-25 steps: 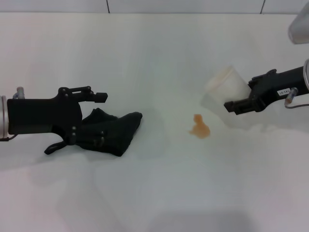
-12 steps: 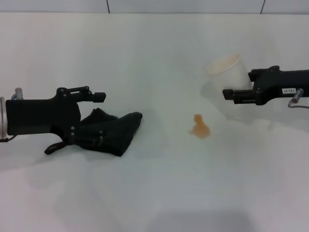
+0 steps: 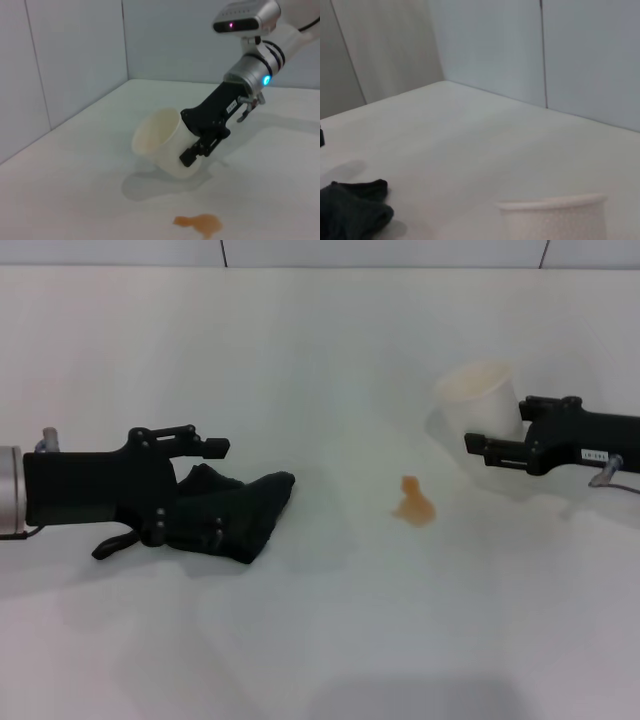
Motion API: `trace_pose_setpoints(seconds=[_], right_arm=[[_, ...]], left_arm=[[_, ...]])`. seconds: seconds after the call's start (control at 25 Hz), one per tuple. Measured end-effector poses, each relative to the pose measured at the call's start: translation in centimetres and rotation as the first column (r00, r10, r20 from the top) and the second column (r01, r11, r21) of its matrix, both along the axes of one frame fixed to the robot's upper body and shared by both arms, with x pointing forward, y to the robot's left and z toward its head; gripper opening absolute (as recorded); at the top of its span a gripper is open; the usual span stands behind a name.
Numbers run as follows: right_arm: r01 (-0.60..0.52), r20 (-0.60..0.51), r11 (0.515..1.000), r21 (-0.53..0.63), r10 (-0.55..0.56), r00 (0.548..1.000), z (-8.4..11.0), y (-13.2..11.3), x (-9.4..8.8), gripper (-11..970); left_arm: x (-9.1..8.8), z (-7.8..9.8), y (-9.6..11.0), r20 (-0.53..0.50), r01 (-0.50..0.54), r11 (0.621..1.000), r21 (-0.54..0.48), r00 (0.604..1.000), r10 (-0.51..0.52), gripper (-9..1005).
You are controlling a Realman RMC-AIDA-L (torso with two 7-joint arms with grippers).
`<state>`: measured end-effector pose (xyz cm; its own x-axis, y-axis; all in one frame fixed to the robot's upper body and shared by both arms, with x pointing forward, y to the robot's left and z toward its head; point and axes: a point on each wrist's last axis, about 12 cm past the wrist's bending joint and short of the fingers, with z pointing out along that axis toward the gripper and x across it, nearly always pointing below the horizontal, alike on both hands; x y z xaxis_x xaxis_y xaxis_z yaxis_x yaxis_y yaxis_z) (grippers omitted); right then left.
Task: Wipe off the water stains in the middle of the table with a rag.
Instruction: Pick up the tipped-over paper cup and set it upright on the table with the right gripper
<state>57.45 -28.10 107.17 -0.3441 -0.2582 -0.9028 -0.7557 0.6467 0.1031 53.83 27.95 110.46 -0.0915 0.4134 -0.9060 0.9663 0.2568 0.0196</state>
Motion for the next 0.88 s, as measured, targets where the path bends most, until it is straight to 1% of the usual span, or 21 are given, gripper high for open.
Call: trace_pose_setpoints(seconds=[0.16,0.4,0.88], right_arm=[[0.023,0.007,1.000,-0.001,-0.023,1.000,-0.9,-0.5,-0.6,663],[0.047,0.010,0.999,0.001,-0.047,0.999,-1.7,-1.2,-1.5,664],[0.047,0.008,0.999,0.009,-0.047,0.999,-2.2,-1.4,-2.3,663]], left_arm=[[-0.1,-0.1,-0.1,0.001,0.002,1.000,-0.003,1.000,-0.002,861],[-0.4,-0.4,-0.4,0.000,0.006,1.000,-0.007,1.000,-0.006,862],[-0.6,-0.5,-0.4,-0.007,0.009,1.000,-0.010,1.000,-0.009,861]])
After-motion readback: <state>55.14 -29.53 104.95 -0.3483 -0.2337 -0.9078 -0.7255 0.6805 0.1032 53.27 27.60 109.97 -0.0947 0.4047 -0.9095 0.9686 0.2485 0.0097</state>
